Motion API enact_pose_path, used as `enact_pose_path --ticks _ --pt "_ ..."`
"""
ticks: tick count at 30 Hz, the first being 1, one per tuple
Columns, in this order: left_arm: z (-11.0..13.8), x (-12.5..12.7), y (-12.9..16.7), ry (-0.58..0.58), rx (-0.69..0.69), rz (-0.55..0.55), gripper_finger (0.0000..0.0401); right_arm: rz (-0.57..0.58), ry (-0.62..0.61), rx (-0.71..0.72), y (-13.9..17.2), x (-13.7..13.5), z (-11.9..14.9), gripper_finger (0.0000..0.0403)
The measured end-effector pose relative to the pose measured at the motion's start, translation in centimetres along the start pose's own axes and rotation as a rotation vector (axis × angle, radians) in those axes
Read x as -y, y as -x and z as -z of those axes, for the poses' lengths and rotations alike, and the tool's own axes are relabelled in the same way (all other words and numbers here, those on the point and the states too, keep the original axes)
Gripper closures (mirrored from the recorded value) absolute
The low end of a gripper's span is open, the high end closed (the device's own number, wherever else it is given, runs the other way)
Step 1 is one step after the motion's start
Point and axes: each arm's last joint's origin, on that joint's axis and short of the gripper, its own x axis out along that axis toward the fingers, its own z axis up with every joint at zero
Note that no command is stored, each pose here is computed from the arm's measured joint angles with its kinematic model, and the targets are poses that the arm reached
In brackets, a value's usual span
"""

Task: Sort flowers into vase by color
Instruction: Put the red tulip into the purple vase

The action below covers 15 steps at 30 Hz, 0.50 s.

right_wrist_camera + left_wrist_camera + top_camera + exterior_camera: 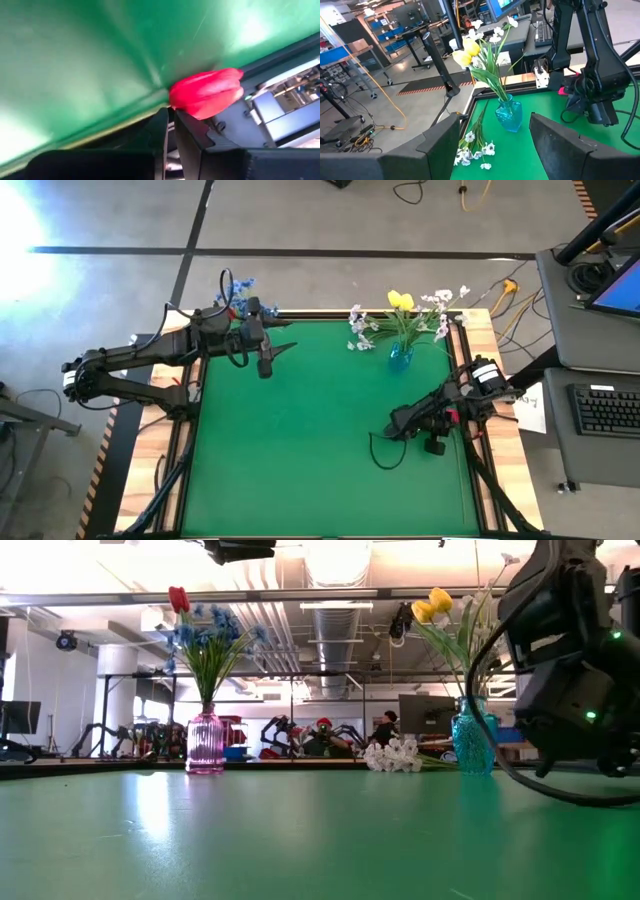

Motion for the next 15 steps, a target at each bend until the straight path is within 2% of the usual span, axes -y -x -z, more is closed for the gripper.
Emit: enact_pose_path --ticks 6,15 --pt "-0.1 0.0 0.0 0.000 0.010 -0.003 0.0172 0.040 -0.008 0.125 1.7 0.1 -0.9 0.0376" --pt "-0.5 -0.2 0.0 0.002 0.054 -0.017 0.0172 0.018 -0.050 0.387 7.5 0.2 -1.6 0.0376"
